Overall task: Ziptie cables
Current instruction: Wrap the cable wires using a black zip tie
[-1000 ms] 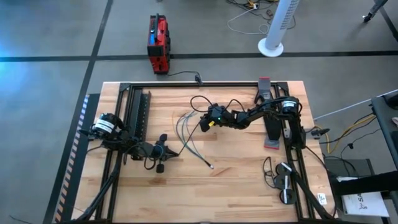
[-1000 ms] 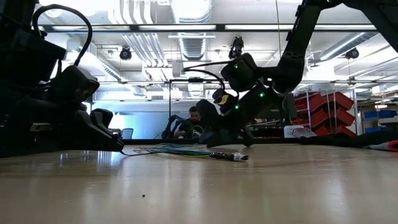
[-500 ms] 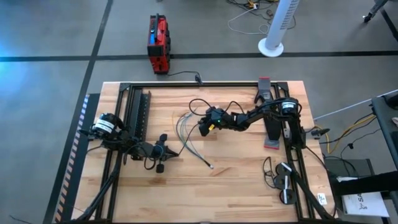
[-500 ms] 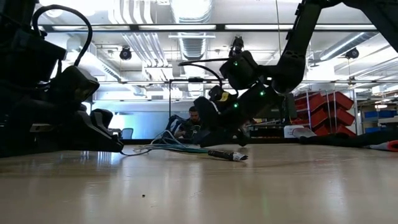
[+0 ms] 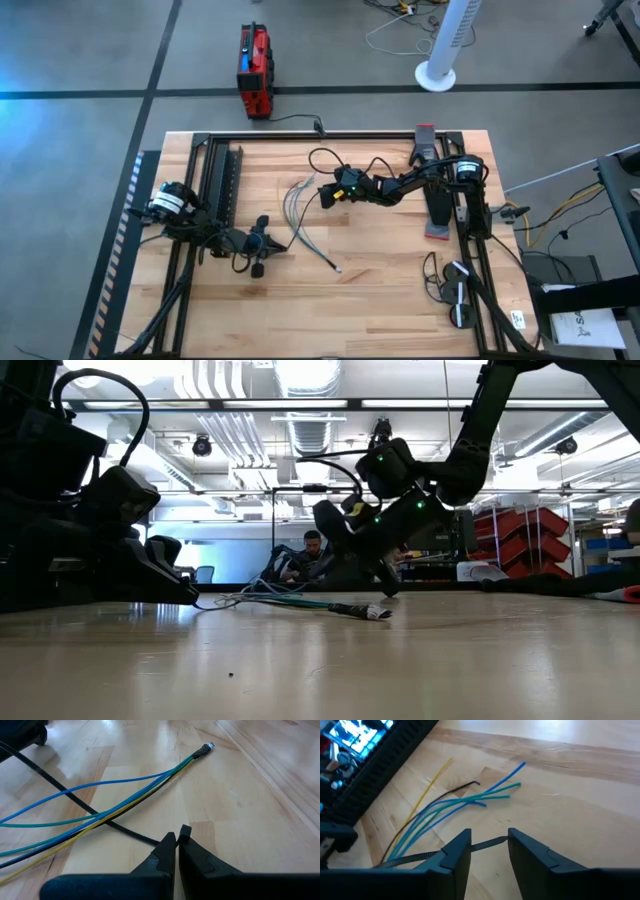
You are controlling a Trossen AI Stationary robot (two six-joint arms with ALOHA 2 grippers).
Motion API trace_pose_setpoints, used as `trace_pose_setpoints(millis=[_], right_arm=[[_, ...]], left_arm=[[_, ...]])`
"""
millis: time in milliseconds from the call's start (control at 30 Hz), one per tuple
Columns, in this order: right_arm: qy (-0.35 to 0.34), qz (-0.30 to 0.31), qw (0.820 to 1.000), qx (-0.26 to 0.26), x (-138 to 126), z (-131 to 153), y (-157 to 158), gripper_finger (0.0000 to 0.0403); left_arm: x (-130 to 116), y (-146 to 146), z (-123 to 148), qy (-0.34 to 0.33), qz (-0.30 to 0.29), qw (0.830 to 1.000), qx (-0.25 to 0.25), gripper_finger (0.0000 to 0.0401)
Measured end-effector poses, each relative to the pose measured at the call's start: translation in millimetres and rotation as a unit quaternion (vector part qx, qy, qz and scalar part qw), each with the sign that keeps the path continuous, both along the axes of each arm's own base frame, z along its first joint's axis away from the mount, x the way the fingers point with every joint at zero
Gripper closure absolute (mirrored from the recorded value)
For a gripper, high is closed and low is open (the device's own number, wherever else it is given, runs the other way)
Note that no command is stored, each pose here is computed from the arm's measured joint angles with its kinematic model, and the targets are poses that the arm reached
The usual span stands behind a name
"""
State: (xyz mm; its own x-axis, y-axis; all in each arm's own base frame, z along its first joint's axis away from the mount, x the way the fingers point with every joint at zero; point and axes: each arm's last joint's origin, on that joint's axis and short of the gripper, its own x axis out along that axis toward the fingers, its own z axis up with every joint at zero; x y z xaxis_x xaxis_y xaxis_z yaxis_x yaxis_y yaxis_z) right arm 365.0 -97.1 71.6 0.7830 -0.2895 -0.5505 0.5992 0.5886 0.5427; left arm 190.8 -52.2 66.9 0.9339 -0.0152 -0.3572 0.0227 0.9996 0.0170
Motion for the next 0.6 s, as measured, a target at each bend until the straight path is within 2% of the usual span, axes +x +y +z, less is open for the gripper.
trace_pose_setpoints(millis=[267,600], right_arm=[[-0.021,-0.023,0.998,0.049,1.0,2.5,-0.1,0.0295],[-0.052,-0.064,0.989,0.122,1.4,7.2,-1.0,0.0270]], left_arm=[[0.0,0.0,0.0,0.000,0.000,1.000,0.000,0.0401],[0.0,0.0,0.0,0.000,0.000,1.000,0.000,0.0401]])
